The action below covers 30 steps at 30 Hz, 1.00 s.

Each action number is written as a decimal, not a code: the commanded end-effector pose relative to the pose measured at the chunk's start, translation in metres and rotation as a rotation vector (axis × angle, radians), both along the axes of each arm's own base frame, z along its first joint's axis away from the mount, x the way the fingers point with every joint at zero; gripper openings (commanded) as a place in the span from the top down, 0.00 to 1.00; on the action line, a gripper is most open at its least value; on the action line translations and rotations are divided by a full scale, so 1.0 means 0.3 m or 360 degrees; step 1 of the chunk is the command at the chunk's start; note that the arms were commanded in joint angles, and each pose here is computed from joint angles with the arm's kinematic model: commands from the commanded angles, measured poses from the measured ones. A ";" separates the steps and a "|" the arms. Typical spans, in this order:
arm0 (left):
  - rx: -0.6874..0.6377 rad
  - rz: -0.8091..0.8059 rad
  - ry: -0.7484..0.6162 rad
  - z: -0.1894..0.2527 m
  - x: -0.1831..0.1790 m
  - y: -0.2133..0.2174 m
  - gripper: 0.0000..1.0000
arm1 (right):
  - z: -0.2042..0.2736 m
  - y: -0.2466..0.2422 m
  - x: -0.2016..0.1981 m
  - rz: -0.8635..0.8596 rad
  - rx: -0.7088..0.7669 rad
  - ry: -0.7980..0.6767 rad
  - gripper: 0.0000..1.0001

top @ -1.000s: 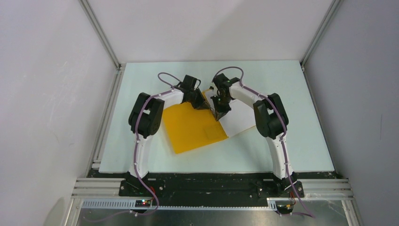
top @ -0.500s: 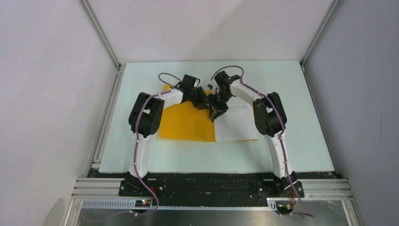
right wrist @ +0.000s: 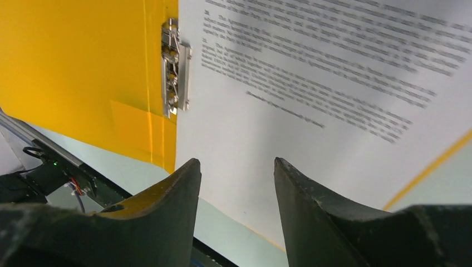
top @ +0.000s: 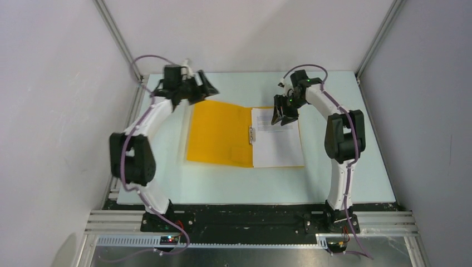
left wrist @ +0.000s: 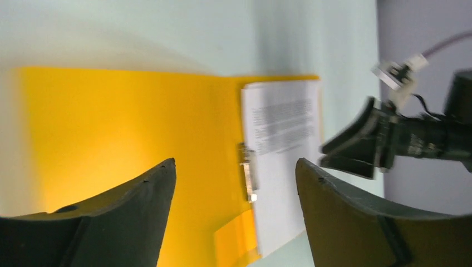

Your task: Put the files into the folder

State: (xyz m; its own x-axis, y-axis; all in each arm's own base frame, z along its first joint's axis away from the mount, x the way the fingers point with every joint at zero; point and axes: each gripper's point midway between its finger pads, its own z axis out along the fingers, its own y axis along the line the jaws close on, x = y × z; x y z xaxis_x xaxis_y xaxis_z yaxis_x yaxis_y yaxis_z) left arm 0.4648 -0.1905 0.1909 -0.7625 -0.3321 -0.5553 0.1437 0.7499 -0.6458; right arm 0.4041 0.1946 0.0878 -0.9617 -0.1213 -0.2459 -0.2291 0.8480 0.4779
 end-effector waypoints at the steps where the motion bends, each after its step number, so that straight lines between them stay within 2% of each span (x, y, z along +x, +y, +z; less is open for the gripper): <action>1: 0.0343 0.0265 0.0125 -0.150 -0.094 0.350 0.14 | 0.097 -0.090 0.003 0.0029 0.0008 -0.0172 0.42; 5: 0.0348 0.0435 0.0325 -0.280 -0.165 0.528 0.10 | 0.051 -0.232 0.009 -0.0088 -0.0038 -0.0135 0.35; 10: 0.0145 0.0509 0.0463 -0.365 -0.190 0.586 0.11 | -0.031 -0.377 0.011 -0.0220 -0.0122 -0.0068 0.35; 15: 0.0097 0.0585 0.0611 -0.479 -0.216 0.624 0.28 | -0.136 -0.412 -0.026 -0.0193 -0.0190 0.0023 0.42; 18: -0.0137 0.0279 0.0600 -0.473 -0.214 0.480 0.28 | -0.180 -0.396 -0.034 -0.0160 -0.0144 0.0080 0.42; 22: -0.0348 -0.0071 0.0490 -0.360 -0.183 0.311 0.27 | -0.212 -0.388 -0.013 -0.0121 -0.0138 0.0084 0.42; 26: -0.0459 -0.0340 0.0320 -0.203 -0.194 0.194 0.24 | -0.236 -0.370 0.003 -0.0074 -0.0109 0.0098 0.41; 30: -0.0469 -0.0572 0.0102 -0.063 -0.223 0.114 0.22 | -0.246 -0.366 0.023 -0.0064 -0.0077 0.0096 0.40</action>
State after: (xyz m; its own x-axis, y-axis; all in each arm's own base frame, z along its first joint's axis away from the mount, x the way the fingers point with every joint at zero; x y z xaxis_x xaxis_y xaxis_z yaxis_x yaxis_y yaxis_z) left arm 0.4039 -0.1284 0.0947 -0.9262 -0.3080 -0.2175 0.0063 0.5640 -0.8257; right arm 0.3981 0.0841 0.0274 -0.9872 -0.0507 -0.1515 -0.1147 0.8851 0.4510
